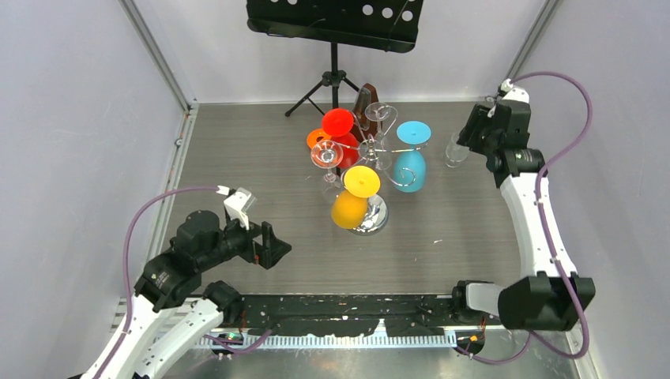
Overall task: Take the wine glass off the wine glass rack
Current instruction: Pick up the wine glass from the wine rack.
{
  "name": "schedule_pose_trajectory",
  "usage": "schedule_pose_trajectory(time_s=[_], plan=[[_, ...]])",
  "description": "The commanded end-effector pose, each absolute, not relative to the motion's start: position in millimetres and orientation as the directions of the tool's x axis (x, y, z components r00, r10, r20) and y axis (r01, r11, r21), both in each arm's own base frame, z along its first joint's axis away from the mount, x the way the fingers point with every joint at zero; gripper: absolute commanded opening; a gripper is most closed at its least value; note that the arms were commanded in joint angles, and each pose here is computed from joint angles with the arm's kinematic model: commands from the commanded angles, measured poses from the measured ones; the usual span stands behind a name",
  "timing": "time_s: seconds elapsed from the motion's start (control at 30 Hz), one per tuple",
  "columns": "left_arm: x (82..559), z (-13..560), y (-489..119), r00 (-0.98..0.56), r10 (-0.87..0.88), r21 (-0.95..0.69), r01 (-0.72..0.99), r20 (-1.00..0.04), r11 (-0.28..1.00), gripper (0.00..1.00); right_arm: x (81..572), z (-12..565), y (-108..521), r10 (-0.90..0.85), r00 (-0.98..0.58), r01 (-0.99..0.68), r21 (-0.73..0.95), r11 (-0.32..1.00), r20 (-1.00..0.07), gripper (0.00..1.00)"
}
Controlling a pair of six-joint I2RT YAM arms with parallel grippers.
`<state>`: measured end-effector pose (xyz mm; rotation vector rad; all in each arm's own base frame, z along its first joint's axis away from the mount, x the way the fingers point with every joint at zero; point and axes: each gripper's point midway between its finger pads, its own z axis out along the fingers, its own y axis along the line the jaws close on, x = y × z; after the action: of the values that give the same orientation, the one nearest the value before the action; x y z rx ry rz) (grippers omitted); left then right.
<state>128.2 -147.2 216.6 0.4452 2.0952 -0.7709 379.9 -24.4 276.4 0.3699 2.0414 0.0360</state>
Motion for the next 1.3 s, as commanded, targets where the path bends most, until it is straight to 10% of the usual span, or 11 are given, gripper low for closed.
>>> schedule_pose_trajectory(time_s=[0.0, 1.27], plan=[[141, 266, -151, -0.509, -0.036, -0.364, 0.562, -0.86, 0.742, 1.0, 368, 323, 10, 0.299, -0.281, 0.117, 0.277, 0.954, -0.912, 0.59], [228, 399, -234, -0.626, -0.424, -0.753, 0.49, -0.654, 0.439, 0.86, 207, 330, 60, 0.336, -0.043, -0.251, 0.336, 0.908, -0.941, 0.54]])
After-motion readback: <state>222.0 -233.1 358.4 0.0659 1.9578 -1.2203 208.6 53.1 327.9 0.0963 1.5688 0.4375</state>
